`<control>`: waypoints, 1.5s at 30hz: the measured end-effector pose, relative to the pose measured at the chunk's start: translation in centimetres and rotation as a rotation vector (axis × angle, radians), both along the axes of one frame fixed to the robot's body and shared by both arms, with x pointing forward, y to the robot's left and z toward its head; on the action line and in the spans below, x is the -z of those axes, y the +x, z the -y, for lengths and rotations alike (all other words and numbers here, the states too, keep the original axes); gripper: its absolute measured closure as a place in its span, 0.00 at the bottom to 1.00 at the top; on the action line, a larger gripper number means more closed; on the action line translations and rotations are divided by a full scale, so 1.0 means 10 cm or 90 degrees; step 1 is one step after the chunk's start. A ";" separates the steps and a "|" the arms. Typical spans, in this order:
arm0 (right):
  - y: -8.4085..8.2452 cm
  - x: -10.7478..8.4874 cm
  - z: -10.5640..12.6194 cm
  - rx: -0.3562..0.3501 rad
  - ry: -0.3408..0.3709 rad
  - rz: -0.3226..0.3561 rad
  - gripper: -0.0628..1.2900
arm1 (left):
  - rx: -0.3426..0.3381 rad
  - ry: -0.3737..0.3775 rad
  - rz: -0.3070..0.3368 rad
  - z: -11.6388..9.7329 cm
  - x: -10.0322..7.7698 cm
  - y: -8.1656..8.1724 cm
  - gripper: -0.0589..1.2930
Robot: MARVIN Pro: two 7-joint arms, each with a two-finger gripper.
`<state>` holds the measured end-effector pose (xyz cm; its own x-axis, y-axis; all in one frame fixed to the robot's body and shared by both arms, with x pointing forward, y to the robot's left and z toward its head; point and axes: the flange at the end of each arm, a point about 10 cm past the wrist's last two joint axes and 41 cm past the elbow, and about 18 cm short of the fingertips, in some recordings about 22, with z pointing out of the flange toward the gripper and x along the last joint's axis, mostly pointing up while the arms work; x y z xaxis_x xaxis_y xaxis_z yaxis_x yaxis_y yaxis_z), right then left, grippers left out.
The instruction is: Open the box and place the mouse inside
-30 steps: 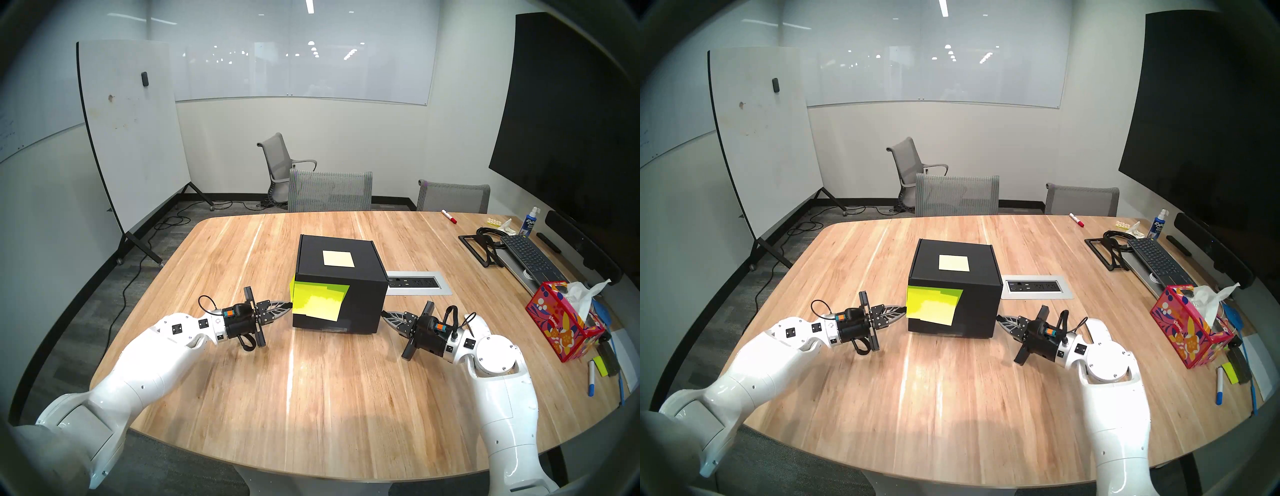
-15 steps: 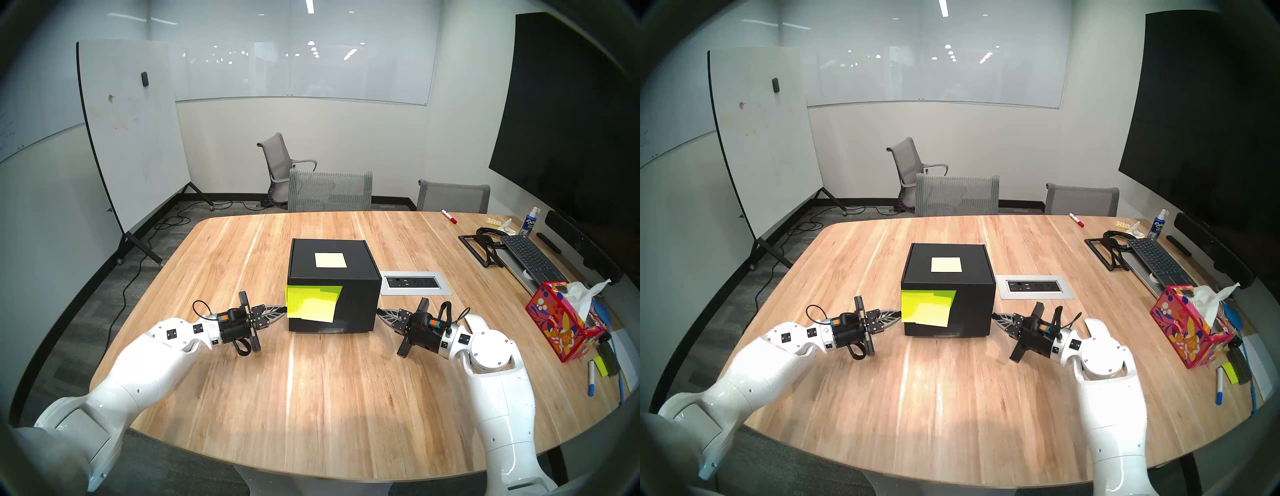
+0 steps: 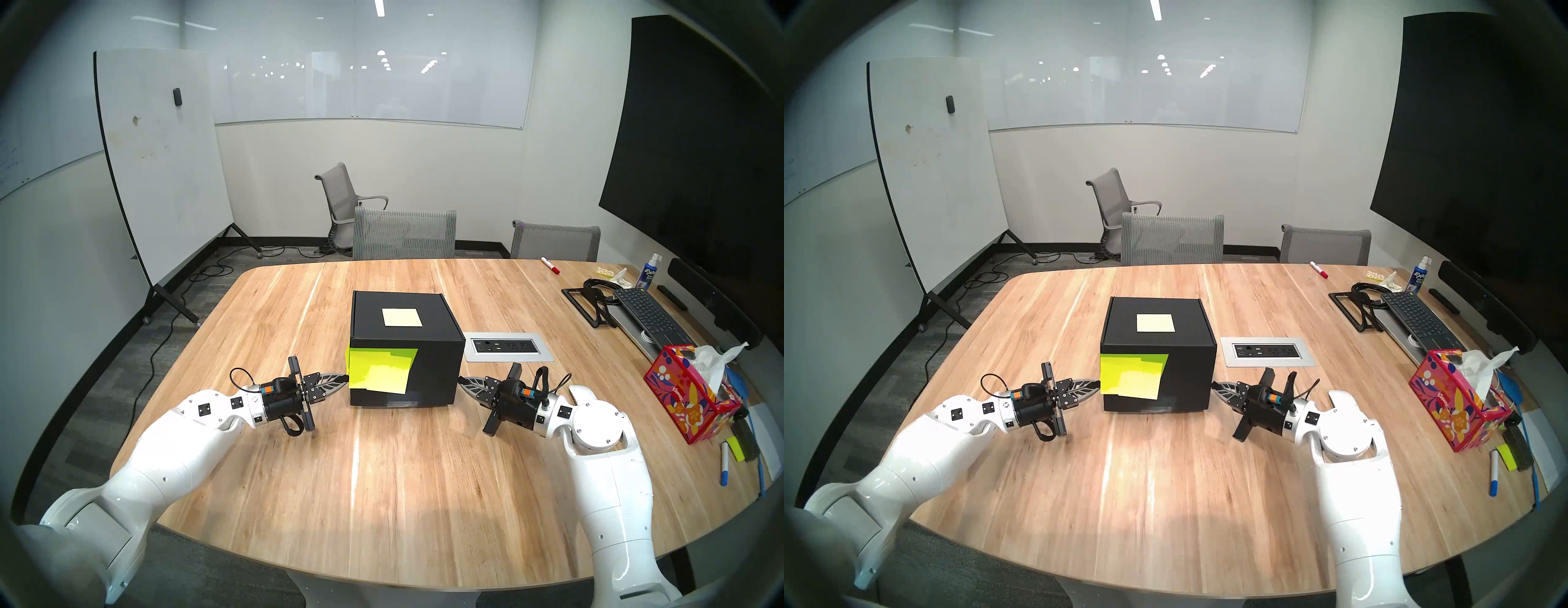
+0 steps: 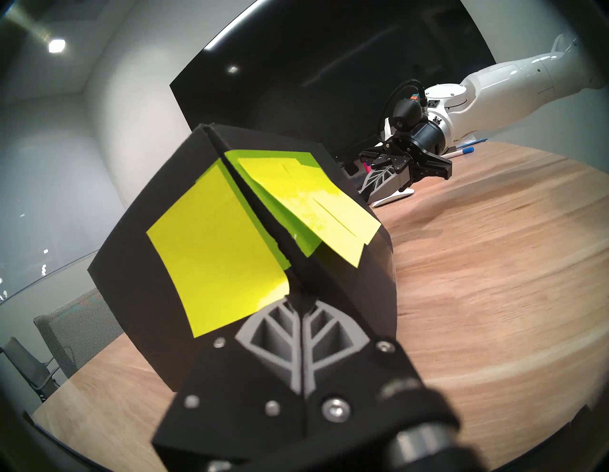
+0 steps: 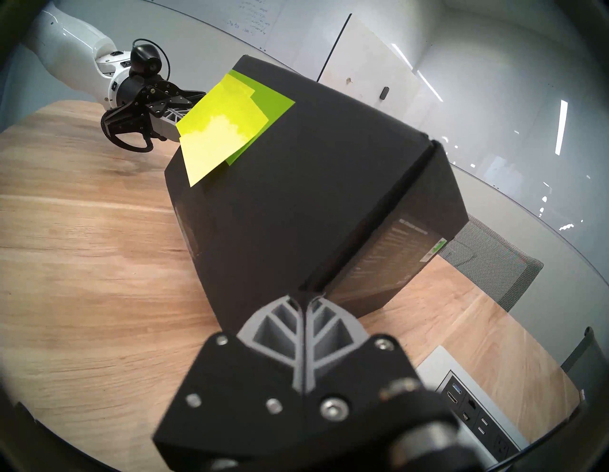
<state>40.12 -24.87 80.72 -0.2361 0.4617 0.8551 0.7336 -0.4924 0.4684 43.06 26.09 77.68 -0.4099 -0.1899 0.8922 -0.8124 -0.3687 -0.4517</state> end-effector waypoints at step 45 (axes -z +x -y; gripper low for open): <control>-0.01 -0.06 0.06 0.011 0.009 0.010 0.97 | 0.019 -0.014 0.002 0.06 0.01 -0.10 0.97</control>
